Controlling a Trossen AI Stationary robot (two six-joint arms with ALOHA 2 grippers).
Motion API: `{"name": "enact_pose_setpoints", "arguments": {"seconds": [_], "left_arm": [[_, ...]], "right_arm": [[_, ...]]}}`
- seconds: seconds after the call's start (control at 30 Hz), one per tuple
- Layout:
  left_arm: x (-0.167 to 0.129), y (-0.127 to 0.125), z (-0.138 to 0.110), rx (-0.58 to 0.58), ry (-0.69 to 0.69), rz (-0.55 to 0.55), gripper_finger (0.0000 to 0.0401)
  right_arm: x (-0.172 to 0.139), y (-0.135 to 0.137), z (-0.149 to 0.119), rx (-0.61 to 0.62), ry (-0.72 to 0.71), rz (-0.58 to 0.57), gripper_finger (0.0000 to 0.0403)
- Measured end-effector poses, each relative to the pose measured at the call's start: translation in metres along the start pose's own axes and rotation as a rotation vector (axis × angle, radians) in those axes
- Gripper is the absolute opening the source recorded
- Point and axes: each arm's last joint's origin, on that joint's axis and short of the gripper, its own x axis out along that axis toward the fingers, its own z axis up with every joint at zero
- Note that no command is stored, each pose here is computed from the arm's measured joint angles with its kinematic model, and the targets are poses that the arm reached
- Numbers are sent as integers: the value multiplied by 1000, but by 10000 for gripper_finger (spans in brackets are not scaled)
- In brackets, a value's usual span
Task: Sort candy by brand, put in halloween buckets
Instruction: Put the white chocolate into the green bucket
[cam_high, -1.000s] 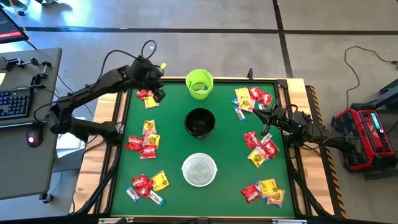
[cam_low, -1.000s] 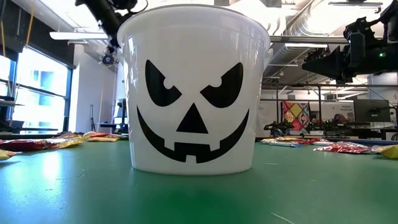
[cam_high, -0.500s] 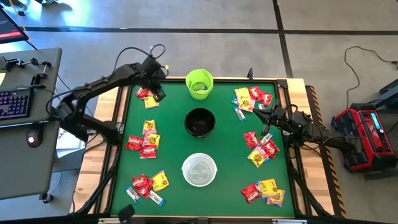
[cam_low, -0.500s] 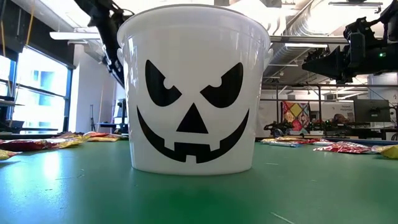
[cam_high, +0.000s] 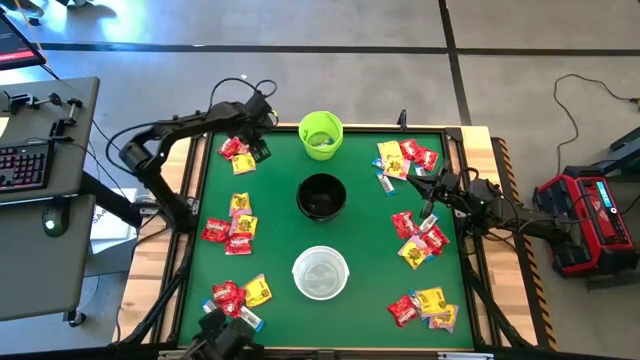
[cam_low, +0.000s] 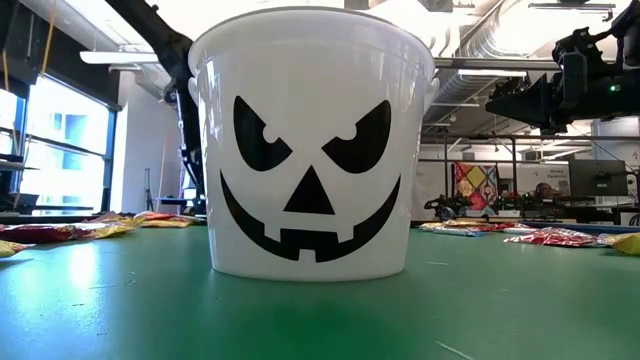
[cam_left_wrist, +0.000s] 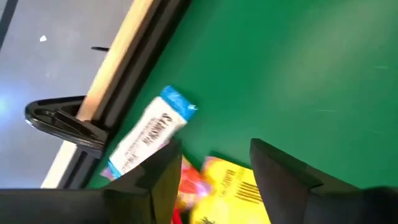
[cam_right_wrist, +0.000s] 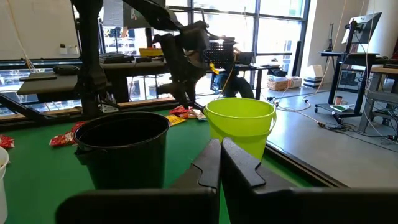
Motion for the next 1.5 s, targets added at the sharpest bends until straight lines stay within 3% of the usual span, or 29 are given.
{"name": "enact_pose_setpoints", "arguments": {"seconds": [0.27, 0.53, 0.8, 1.17, 1.33, 1.5], "left_arm": [[16, 8, 0, 3, 10, -9, 213], [34, 4, 2, 106, 79, 36, 214], [48, 6, 10, 123, 53, 117, 214], [58, 5, 8, 158, 96, 128, 213], [60, 12, 9, 143, 96, 192, 197], [65, 20, 6, 152, 105, 196, 155]], "right_arm": [[0, 0, 0, 0, 0, 0, 0], [0, 0, 0, 0, 0, 0, 0], [0, 0, 0, 0, 0, 0, 0], [0, 0, 0, 0, 0, 0, 0], [0, 0, 0, 0, 0, 0, 0], [0, 0, 0, 0, 0, 0, 0]]}}
